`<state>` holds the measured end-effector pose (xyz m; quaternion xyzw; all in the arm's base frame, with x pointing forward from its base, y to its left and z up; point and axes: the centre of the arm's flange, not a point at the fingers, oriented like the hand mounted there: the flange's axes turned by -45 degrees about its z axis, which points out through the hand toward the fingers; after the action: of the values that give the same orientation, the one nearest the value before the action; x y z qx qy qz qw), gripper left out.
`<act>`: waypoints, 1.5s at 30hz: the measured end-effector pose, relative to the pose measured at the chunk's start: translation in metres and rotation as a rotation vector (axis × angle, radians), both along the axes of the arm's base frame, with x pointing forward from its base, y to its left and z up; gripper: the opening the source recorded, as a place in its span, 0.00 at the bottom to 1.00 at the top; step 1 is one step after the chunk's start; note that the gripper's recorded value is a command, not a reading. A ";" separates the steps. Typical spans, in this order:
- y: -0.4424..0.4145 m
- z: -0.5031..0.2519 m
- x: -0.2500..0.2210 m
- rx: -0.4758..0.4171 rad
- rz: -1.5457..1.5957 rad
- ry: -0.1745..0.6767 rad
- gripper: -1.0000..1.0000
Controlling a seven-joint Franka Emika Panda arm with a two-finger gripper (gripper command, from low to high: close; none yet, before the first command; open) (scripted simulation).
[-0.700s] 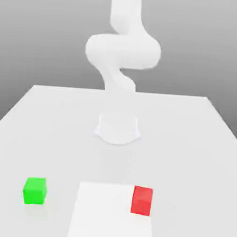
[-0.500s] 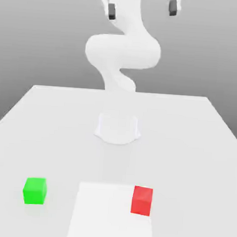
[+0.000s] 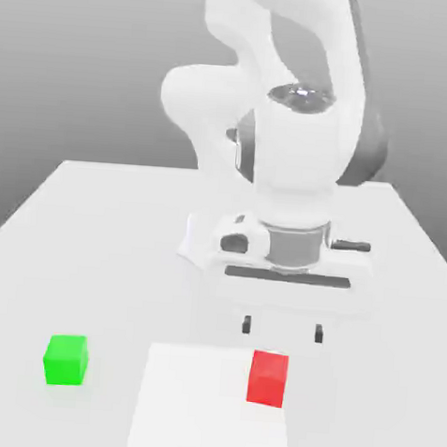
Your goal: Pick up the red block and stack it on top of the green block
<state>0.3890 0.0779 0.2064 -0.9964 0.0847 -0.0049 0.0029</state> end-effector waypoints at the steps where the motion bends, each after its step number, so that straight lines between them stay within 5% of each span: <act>1: 0.000 -0.009 -0.001 -0.003 -0.002 0.003 0.50; 6: -0.001 -0.055 -0.003 -0.005 -0.004 0.009 0.50; 7: -0.001 -0.061 -0.004 -0.005 -0.004 0.010 0.00; 21: -0.001 -0.004 -0.003 -0.006 -0.004 0.008 0.00; 30: -0.147 0.024 0.011 -0.004 -0.675 0.002 0.00; 38: -0.285 0.039 -0.027 0.003 -1.327 0.008 0.00; 45: -0.292 0.019 -0.023 0.009 -1.377 0.001 0.00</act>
<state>0.3658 -0.2142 0.2249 -0.7157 0.6984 -0.0047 0.0031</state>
